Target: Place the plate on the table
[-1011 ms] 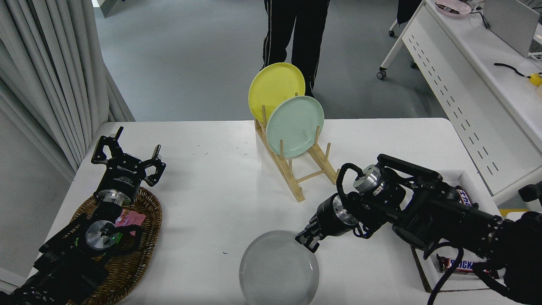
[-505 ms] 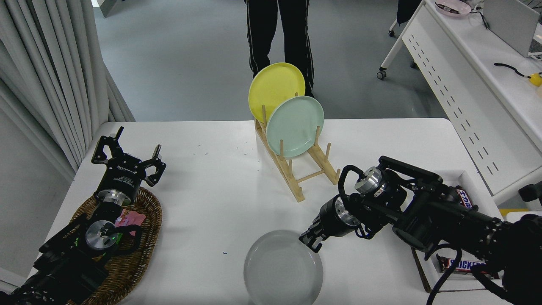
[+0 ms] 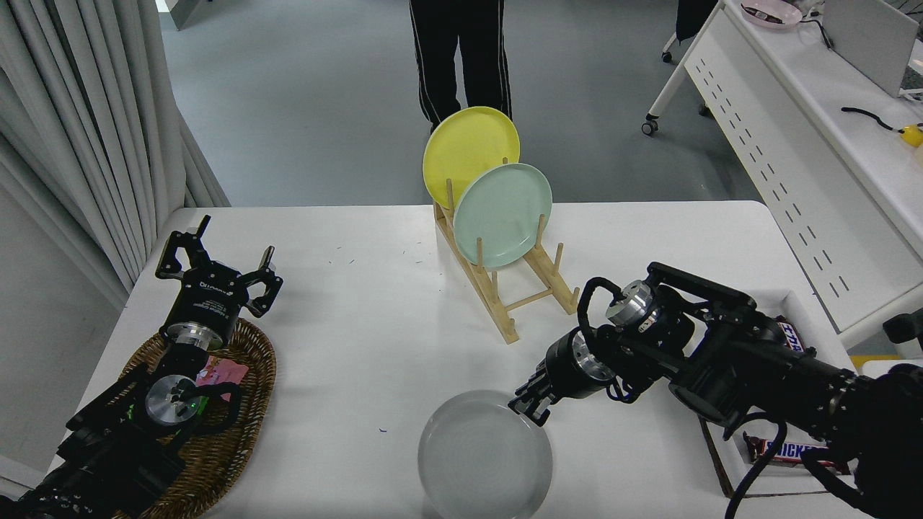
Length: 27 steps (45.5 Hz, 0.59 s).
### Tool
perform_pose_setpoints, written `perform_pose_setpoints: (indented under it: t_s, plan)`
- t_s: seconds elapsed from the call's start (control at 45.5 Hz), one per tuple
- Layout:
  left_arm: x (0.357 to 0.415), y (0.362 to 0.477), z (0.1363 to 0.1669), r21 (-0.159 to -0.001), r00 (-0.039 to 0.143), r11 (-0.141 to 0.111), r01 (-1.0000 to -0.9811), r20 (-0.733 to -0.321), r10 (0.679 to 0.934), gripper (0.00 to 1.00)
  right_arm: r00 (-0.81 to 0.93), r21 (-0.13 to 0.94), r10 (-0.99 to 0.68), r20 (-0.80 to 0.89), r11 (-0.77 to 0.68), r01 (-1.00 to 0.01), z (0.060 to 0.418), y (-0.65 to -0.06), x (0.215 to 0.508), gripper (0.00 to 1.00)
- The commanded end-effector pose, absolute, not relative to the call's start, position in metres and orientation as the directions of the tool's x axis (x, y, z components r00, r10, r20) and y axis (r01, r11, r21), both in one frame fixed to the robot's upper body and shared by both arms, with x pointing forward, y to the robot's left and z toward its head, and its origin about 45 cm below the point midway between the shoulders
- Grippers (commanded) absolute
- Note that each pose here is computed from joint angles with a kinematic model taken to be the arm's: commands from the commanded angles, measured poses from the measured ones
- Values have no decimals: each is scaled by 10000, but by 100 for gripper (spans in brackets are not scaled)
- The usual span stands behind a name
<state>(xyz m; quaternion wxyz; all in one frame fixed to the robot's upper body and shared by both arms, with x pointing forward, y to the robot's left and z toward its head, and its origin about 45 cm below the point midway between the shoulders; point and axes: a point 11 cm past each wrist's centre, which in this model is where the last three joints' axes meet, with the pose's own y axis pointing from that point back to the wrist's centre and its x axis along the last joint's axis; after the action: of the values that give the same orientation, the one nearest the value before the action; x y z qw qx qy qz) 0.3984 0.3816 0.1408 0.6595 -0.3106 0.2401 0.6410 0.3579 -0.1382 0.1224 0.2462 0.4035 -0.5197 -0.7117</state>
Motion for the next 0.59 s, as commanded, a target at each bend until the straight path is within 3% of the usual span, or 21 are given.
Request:
perform_pose_setpoints:
  t_s: [0.0,0.11,0.198,0.374,0.484,0.571]
  plan:
    - [3985,3816,1408,-1018,629,-147,-9947,-7149,6964,100,-5491,9366,-7680,-3296,-3391,-879,1275,-1379,3631,100]
    - [3985,3816,1408,-1019,629,-147,-9947,-7149,6964,100,-5416,9268,-7609,-3574,-3605,-1051,1343,-1339,3671,100]
    - [3985,3816,1408,-1019,629,-147,-9947,-7149,6964,100,-4719,8531,-7170,-5130,-4869,-1876,1509,-1199,3802,100]
    - [3985,3816,1408,-1019,629,-147,-9947,-7149,6964,100,-1720,5760,-5522,-8158,-7487,-3280,1907,-871,3975,100]
    - [3985,3816,1408,-1019,629,-147,-9947,-7149,6964,100,-52,4075,-4339,-9009,-8417,-3542,2110,-764,4011,100]
    - [3985,3816,1408,-1019,629,-147,-9947,-7149,6964,100,322,3340,-3739,-9269,-8610,-3834,2263,-759,4078,100]
